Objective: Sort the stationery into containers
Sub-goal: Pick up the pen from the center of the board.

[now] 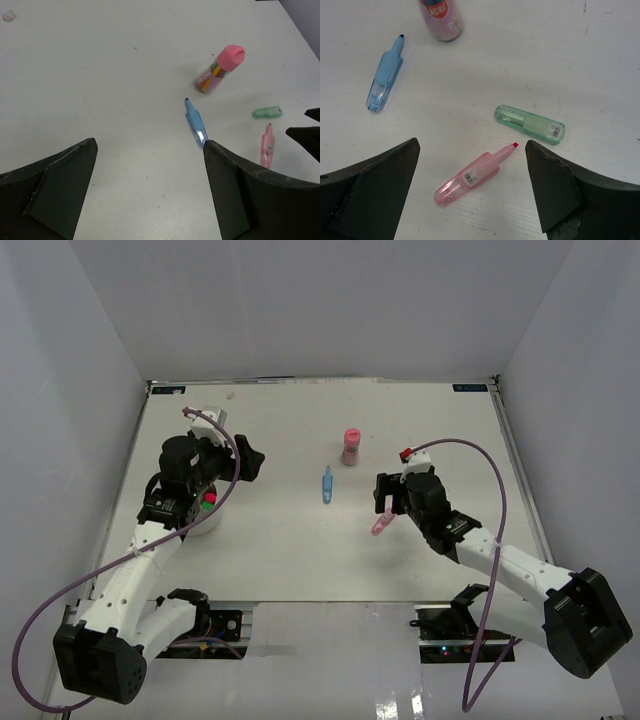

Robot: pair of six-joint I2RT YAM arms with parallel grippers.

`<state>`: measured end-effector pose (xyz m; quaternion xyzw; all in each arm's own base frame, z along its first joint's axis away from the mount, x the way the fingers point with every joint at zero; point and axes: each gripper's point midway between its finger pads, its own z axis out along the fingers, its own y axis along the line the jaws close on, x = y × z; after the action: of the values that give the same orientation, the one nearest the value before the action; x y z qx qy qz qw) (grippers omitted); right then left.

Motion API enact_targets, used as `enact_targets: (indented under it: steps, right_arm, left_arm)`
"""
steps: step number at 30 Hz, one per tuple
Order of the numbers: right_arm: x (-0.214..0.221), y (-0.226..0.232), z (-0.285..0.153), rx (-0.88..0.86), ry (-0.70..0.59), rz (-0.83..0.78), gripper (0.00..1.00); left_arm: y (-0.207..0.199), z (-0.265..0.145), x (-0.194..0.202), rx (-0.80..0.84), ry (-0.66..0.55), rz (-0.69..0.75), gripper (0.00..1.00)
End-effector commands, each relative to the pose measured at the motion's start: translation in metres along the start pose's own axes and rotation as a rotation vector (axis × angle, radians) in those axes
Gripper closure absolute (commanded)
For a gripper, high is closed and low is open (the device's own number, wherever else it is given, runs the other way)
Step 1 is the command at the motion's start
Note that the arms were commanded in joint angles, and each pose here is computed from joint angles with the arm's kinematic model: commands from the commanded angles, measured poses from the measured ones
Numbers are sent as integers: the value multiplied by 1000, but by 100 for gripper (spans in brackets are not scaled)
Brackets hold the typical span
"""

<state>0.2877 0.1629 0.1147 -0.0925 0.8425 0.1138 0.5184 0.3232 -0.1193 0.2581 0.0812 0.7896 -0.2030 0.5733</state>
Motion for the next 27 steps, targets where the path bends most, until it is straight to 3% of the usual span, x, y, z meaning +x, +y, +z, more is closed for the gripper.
enact_targets:
  steps: [1,10,14,27]
  right_arm:
    - [-29,9,4,-26,-59,-12,7]
    - [-38,22,12,-89,-83,-57,7]
    - [-27,8,9,-27,-62,-68,7]
    - [31,-44,9,158,150,60,5]
  left_arm:
    - [-23,-2,-17,120,-95,-10,2]
    - [-26,-4,2,134,-81,-3,2]
    - [-25,-3,6,119,-76,14,2]
    - [-28,-1,12,124,-56,10,2]
